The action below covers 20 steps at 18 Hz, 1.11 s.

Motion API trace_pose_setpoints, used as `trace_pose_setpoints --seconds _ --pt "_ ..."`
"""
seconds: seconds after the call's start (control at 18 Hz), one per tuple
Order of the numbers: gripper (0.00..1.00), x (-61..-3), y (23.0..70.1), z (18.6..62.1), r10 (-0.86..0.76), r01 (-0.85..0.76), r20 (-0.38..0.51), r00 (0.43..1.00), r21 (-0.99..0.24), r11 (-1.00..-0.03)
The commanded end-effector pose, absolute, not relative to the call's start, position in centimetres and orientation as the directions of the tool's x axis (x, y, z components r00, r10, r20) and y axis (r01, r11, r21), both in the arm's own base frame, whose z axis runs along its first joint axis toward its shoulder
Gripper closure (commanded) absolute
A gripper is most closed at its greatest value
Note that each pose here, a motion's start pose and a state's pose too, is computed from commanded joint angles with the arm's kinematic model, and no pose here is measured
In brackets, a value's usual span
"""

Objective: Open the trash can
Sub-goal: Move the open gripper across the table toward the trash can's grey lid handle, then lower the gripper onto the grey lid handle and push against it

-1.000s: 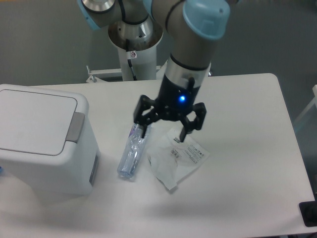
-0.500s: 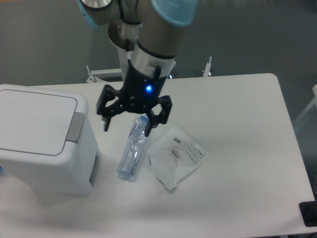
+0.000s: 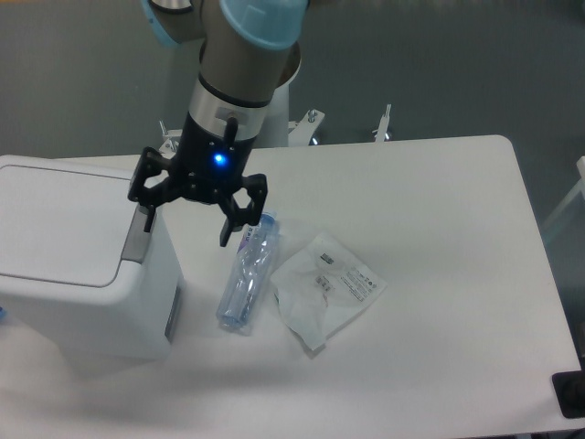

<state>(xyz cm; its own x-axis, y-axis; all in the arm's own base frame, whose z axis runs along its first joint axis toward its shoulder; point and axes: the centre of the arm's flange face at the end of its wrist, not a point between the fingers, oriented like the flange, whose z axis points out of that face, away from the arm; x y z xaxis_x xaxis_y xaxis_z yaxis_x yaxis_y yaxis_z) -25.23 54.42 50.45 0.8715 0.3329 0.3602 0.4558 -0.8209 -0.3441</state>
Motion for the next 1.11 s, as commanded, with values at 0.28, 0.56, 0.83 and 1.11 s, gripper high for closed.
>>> trace_pose_setpoints --seconds 0.28,0.56,0.83,1.11 --pt "0.00 -24.9 55.3 49.2 0.319 0.442 0.360 0.877 -0.339 -0.830" --pt "0.00 -24.7 55.1 48.3 0.319 0.436 0.356 0.879 -0.328 -0.838" --pt "0.00 -24.8 55.3 48.2 0.320 0.436 0.351 0.880 -0.328 -0.838" --pt "0.00 -25.1 55.5 48.0 0.318 0.433 0.346 0.883 -0.338 -0.836"
